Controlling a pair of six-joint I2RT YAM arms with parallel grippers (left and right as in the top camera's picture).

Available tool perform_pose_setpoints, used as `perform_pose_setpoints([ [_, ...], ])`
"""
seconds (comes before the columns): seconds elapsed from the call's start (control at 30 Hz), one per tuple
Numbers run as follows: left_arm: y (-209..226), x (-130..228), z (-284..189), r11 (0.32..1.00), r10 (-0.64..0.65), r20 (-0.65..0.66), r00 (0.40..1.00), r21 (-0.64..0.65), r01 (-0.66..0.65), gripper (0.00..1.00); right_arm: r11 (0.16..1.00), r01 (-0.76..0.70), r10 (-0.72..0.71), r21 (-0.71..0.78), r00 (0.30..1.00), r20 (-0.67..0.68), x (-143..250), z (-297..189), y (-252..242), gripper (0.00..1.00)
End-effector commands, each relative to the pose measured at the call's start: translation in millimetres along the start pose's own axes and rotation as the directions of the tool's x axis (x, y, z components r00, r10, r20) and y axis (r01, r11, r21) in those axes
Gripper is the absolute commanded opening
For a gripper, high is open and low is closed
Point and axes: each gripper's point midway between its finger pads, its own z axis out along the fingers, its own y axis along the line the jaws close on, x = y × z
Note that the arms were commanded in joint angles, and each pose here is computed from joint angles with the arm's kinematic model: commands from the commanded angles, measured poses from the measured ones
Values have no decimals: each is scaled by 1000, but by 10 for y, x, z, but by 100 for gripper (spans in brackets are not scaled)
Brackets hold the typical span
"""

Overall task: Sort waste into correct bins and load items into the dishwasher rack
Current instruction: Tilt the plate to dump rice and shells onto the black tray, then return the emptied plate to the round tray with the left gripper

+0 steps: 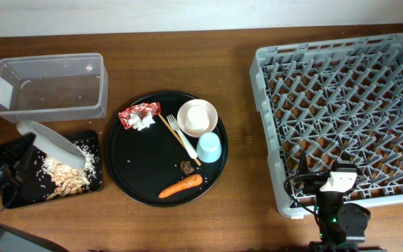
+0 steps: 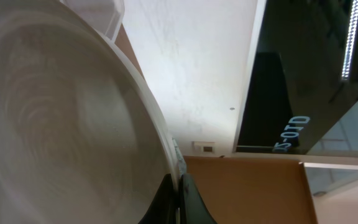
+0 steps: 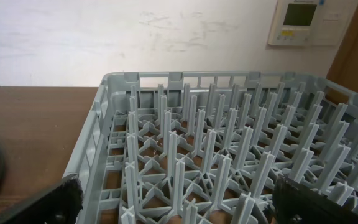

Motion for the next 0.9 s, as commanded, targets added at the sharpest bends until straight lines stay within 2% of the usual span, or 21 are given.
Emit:
perform_pose_setpoints([
  [0.0, -147, 93, -12, 997, 63, -2, 998, 44, -63, 0, 1000, 6, -6, 18, 1000, -8, 36, 2, -35, 99],
  [0.17, -354, 404, 132, 970, 233, -73, 970, -48, -237, 0, 1000, 6, -6, 18, 1000, -8, 36, 2, -35, 99],
  [0.27, -524, 771, 359, 908, 368, -199, 908, -133, -397, 0, 1000, 6, -6, 18, 1000, -8, 37, 2, -35, 99],
  [0.4, -574, 1142, 551, 811, 462, -323, 826, -223, -541, 0, 1000, 6, -6, 18, 1000, -8, 36, 2, -36, 99],
  [0.53, -336, 1344, 649, 634, 485, -430, 762, -427, -645, 0, 1000, 6, -6, 18, 1000, -8, 36, 2, -35, 99],
  [0.67, -322, 1783, 907, 577, 505, -564, 653, -342, -742, 0, 1000, 6, -6, 18, 1000, -8, 36, 2, -35, 99],
  [0.73, -270, 1903, 1016, 552, 488, -591, 642, -361, -752, 0, 1000, 6, -6, 18, 1000, -8, 36, 2, -35, 99],
  [0.87, -67, 2112, 1219, 447, 461, -657, 596, -409, -796, 0, 1000, 6, -6, 18, 1000, -8, 36, 2, -36, 99],
])
